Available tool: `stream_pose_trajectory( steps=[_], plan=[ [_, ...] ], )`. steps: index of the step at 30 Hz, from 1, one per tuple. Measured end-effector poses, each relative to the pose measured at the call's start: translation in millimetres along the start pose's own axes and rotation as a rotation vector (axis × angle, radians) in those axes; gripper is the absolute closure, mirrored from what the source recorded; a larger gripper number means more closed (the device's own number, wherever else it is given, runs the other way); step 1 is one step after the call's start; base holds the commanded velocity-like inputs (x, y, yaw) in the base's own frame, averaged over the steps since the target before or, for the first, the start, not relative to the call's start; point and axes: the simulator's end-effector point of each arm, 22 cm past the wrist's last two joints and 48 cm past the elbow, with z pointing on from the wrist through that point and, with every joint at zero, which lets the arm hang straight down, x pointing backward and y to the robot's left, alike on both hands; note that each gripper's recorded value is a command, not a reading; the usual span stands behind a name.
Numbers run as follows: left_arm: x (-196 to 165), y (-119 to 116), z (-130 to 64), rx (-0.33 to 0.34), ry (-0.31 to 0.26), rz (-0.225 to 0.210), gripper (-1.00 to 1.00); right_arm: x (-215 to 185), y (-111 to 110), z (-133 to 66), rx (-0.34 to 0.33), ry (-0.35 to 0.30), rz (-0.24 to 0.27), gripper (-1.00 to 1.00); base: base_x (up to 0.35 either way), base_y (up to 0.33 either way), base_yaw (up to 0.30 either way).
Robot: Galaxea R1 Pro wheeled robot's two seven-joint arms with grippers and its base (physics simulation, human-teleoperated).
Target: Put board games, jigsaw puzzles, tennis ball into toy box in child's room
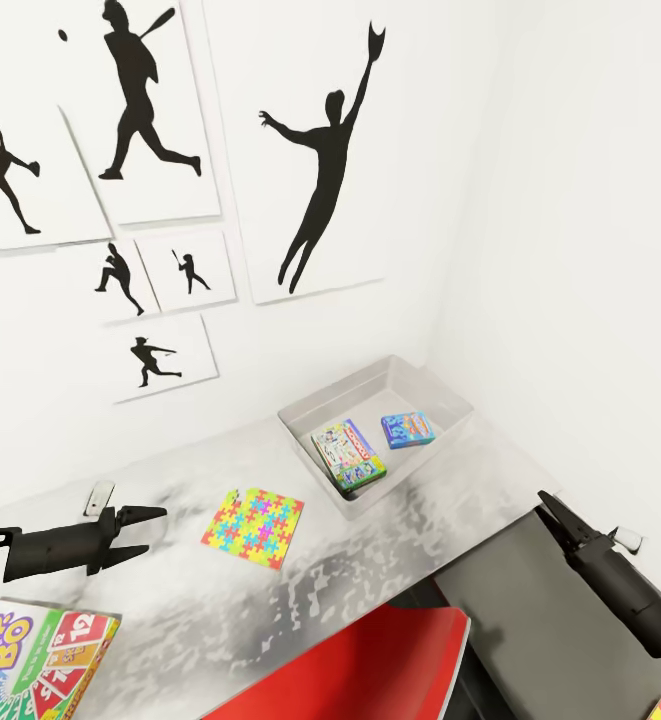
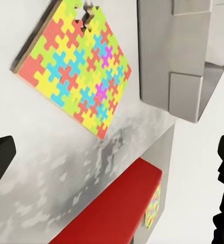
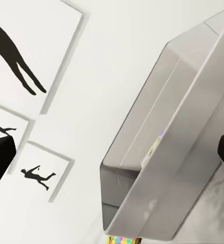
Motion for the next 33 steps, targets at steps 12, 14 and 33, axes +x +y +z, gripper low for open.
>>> stream_pose_trajectory(
  steps=[12,14,33],
  plan=[
    [-1,-8,-4.7,0.010,-0.009,0.014,-1.00,-4,9,-0.1,-0.018,-0.009,-0.008,-1.00,-0.032,0.000,0.000],
    [-2,-10,-5.5,0.012,-0.011,0.016,-1.00,-5,10,-0.2,-0.021,-0.010,-0.009,-1.00,-0.100,0.000,0.000],
    [-3,-23,-13.7,0.027,-0.027,0.039,-1.00,-14,24,-1.2,-0.047,-0.033,-0.034,-1.00,-0.125,-0.055,0.000]
  ],
)
